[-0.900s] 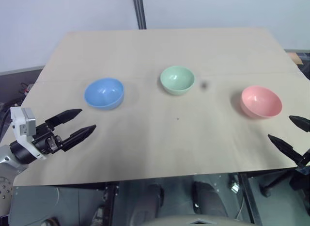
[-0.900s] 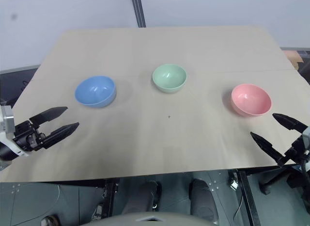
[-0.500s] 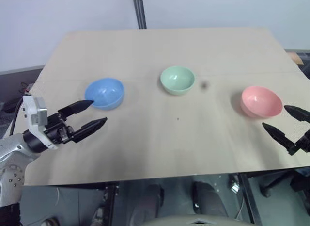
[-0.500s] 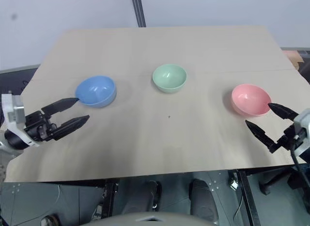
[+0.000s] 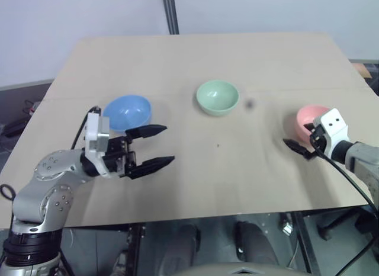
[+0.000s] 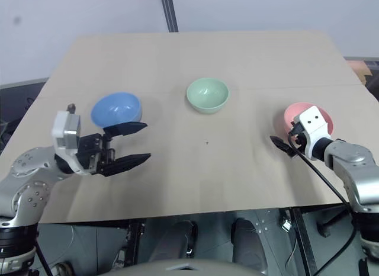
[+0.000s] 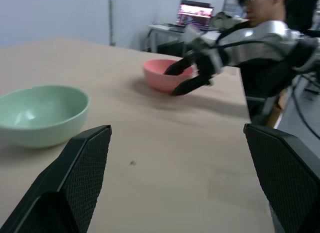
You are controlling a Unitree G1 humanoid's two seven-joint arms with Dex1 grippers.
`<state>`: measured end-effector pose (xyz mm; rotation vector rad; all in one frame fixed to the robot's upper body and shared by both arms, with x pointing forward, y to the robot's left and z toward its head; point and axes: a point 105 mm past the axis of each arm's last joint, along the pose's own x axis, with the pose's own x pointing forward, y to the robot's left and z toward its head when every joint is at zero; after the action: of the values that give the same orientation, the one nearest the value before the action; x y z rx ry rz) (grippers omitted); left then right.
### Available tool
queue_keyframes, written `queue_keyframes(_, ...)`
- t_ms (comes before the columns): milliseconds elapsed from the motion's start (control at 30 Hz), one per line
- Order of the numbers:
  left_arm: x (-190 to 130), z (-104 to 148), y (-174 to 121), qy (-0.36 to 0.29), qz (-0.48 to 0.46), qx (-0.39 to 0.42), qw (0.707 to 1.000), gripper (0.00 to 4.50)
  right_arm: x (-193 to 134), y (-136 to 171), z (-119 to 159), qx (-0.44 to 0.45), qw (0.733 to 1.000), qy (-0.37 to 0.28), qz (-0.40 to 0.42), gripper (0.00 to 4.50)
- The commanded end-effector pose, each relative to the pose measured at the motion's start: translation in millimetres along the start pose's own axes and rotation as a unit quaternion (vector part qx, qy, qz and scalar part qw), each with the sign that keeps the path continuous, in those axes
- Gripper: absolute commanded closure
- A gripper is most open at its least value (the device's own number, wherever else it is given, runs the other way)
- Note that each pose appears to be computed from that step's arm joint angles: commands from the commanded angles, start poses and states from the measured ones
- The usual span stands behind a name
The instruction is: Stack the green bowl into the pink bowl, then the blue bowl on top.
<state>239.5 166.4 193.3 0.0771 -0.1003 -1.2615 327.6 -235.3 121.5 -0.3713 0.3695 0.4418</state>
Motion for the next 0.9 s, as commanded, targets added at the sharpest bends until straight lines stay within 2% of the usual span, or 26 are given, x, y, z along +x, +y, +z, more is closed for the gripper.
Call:
queue_keyframes(33,7,12,-8,-0.009,-0.022,0.025,0.999,0.00,3,-12,-1,-0.009,1.000,0.013,-0.020,1.67)
queue_keyframes(100,7,13,-9,-0.010,-0.023,0.024,0.999,0.00,3,-14,-2,-0.014,0.999,0.018,-0.022,2.47)
queue_keyframes(233,4,13,-8,-0.014,-0.014,0.020,1.000,0.00,1,-17,2,-0.031,0.999,0.012,-0.029,4.34)
queue_keyframes(267,3,12,-7,-0.016,-0.007,0.017,1.000,0.00,1,-14,8,-0.047,0.999,0.003,-0.024,4.46)
queue_keyframes(367,-1,7,-3,-0.015,0.012,0.015,1.000,0.00,-2,22,37,-0.084,0.994,-0.051,0.049,4.46)
queue_keyframes(433,-9,2,4,-0.016,0.038,0.007,0.999,0.00,-5,79,58,-0.118,0.977,-0.087,0.154,4.46)
queue_keyframes(533,-21,-10,7,-0.003,0.053,-0.011,0.999,0.00,3,141,65,-0.168,0.951,-0.103,0.237,4.46)
queue_keyframes(667,-26,-11,9,0.002,0.056,-0.012,0.998,0.00,22,191,68,-0.203,0.925,-0.120,0.297,4.46)
queue_keyframes(733,-27,-12,10,0.006,0.056,-0.007,0.998,0.00,35,205,66,-0.209,0.915,-0.112,0.327,4.46)
queue_keyframes(867,-24,-9,8,0.004,0.052,-0.003,0.999,0.00,57,203,64,-0.268,0.894,-0.091,0.347,4.46)
queue_keyframes(900,-24,-8,7,0.004,0.052,-0.003,0.999,0.00,57,205,65,-0.268,0.890,-0.091,0.358,3.65)
